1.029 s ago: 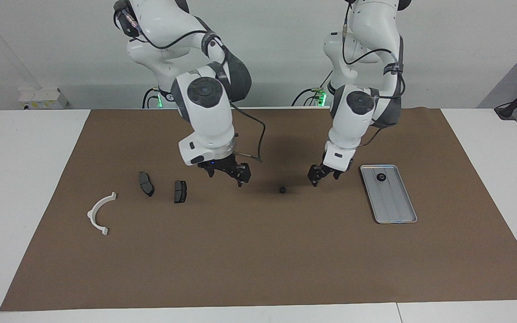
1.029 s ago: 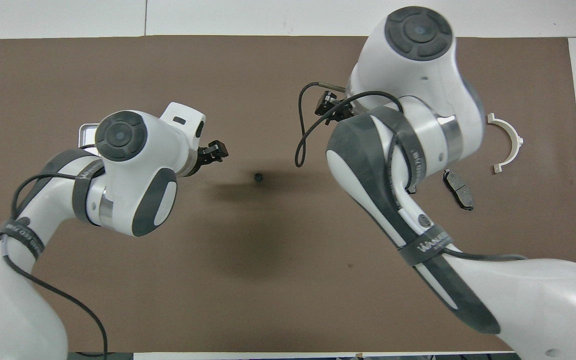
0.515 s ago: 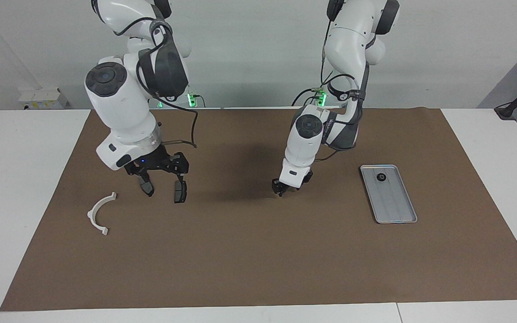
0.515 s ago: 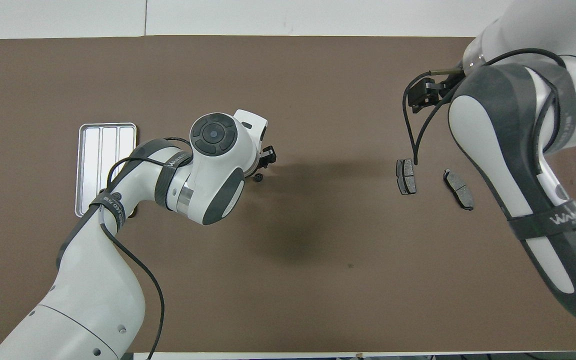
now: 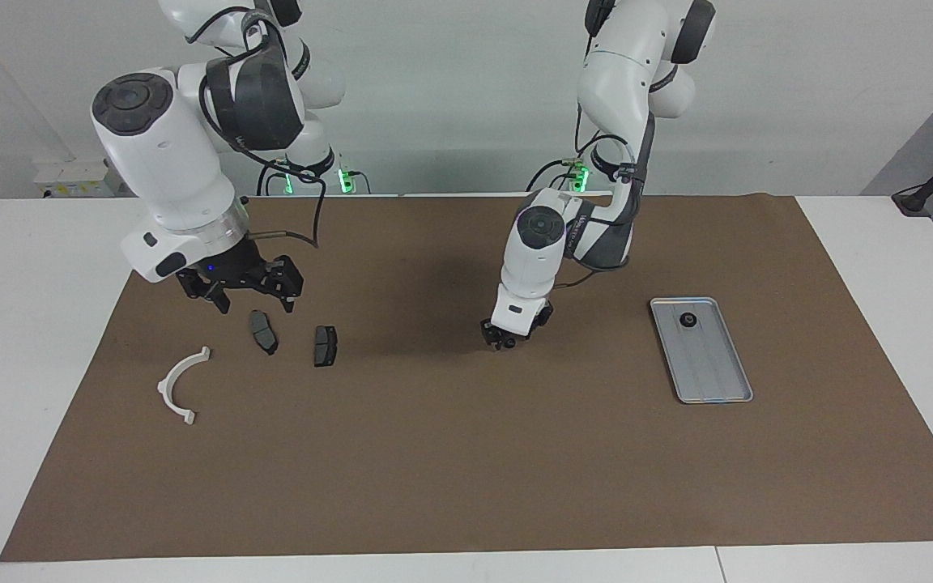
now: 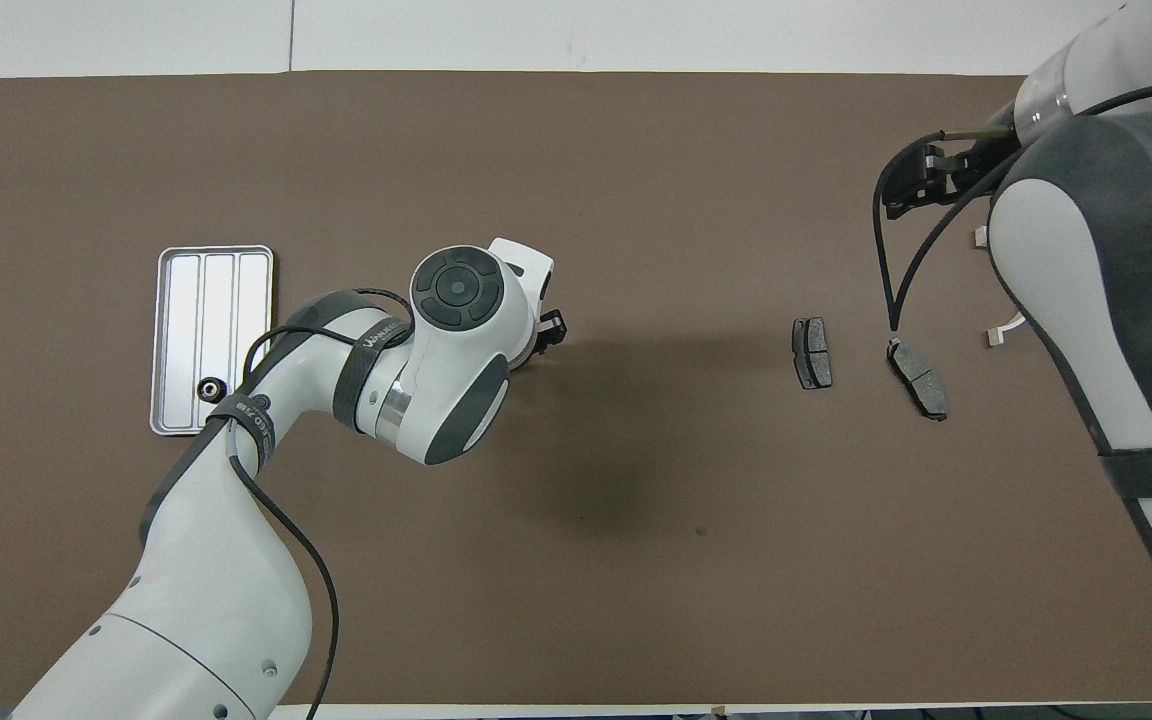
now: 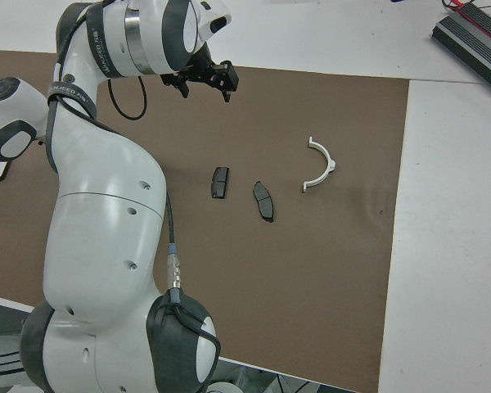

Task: Pick bearing gear from pile to tray
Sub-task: 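Grasp the gear with the left gripper while the right gripper withdraws, then carry the gear into the silver tray and open the left gripper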

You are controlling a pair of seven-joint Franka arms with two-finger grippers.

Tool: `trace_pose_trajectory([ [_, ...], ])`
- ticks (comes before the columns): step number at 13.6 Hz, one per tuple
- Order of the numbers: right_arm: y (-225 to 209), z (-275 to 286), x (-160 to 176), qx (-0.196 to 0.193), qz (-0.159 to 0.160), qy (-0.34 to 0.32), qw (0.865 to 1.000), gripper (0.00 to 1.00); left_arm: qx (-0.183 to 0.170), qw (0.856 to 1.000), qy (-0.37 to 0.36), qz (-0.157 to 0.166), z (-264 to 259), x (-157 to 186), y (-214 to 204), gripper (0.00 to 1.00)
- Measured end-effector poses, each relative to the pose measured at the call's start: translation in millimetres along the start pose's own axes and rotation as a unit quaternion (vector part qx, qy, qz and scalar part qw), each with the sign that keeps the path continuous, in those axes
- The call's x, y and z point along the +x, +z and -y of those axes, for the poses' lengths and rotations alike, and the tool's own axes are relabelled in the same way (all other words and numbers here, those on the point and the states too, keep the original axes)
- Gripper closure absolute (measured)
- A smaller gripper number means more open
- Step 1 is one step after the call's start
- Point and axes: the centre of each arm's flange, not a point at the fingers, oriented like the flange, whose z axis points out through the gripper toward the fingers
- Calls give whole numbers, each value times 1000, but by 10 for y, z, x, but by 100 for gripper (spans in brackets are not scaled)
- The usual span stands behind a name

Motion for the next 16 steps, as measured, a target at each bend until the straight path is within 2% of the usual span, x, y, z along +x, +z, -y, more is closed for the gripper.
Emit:
trace_pose_trajectory([
  [1,-34,-28,-8,0,-3,-1,1000,0,2,1000,2,1,-1,-36,36,40],
  [5,-266,-100,-149,-2,-14,-7,1000,0,1,1000,2,-2,-6,-36,28,41],
  [8,-601,-95,-582,-9,-28,-42,999,0,-2,1000,-1,-6,-2,-17,21,40],
  [12,-987,-61,-1244,-18,-43,-54,997,0,-2,1000,-6,-8,23,20,18,41],
  [13,-997,-96,-1324,-19,-39,-52,998,0,-2,1000,-7,-9,32,31,12,49],
  [15,-949,-185,-1346,-19,-33,-46,998,0,-3,1000,-11,-9,35,37,10,50],
  [16,-915,-238,-1332,-19,-30,-41,999,0,-3,1000,-14,-10,39,44,-2,57],
])
